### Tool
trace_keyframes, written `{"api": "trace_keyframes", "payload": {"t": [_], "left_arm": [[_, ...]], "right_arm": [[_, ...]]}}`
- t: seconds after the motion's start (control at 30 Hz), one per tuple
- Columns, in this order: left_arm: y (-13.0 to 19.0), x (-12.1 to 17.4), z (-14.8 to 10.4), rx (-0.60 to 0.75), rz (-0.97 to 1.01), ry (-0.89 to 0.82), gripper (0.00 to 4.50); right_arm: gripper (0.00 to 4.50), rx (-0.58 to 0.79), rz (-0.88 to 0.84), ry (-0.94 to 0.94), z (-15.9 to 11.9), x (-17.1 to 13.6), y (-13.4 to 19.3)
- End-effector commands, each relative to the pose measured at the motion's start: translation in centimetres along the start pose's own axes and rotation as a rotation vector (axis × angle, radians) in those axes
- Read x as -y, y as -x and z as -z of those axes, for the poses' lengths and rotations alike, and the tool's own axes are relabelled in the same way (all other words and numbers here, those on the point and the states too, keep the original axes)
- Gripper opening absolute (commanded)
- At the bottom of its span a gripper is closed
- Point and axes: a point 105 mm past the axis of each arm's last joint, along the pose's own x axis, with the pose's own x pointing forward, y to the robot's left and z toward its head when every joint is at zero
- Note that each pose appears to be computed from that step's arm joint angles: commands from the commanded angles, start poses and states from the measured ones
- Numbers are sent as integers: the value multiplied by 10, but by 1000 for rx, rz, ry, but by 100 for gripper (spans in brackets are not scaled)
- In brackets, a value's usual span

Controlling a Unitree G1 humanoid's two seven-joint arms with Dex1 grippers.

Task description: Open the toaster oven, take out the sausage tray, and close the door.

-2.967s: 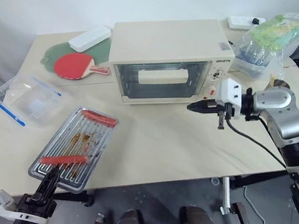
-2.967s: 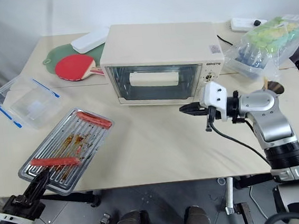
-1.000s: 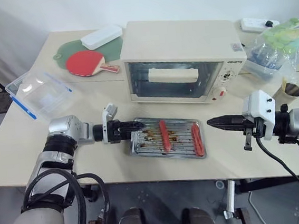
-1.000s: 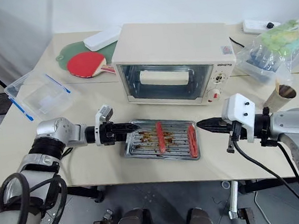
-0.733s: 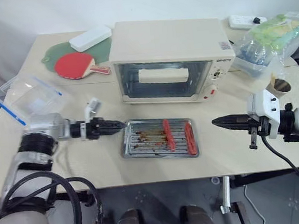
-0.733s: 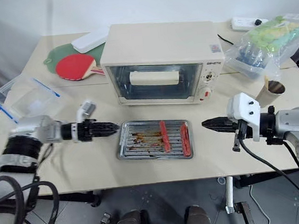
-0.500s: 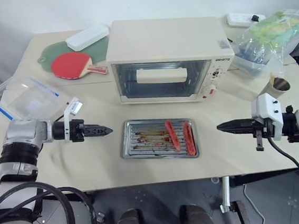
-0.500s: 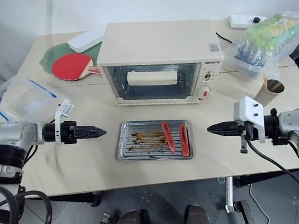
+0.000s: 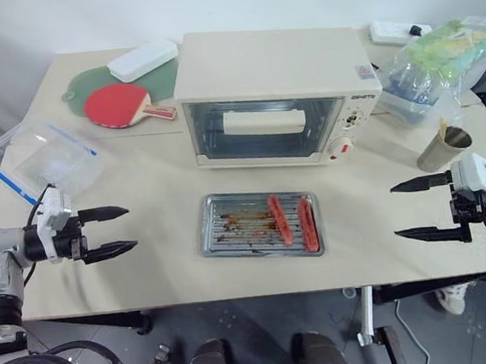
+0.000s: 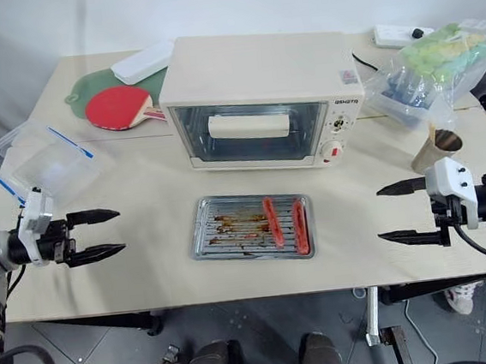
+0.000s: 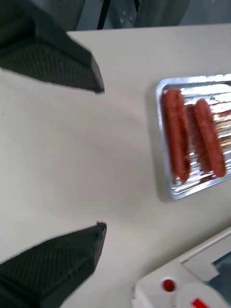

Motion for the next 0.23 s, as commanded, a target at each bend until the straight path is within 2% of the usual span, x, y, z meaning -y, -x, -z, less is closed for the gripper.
{"api": "trace_keyframes", "payload": {"t": [0.03, 0.23], "left_arm": [[12, 3, -9, 7, -2, -39, 450], [13, 20, -7, 88, -48, 2, 450]], "right_arm": [[447, -17, 48, 29, 1, 5, 9], [447, 36, 218, -33, 4, -1, 11]]}}
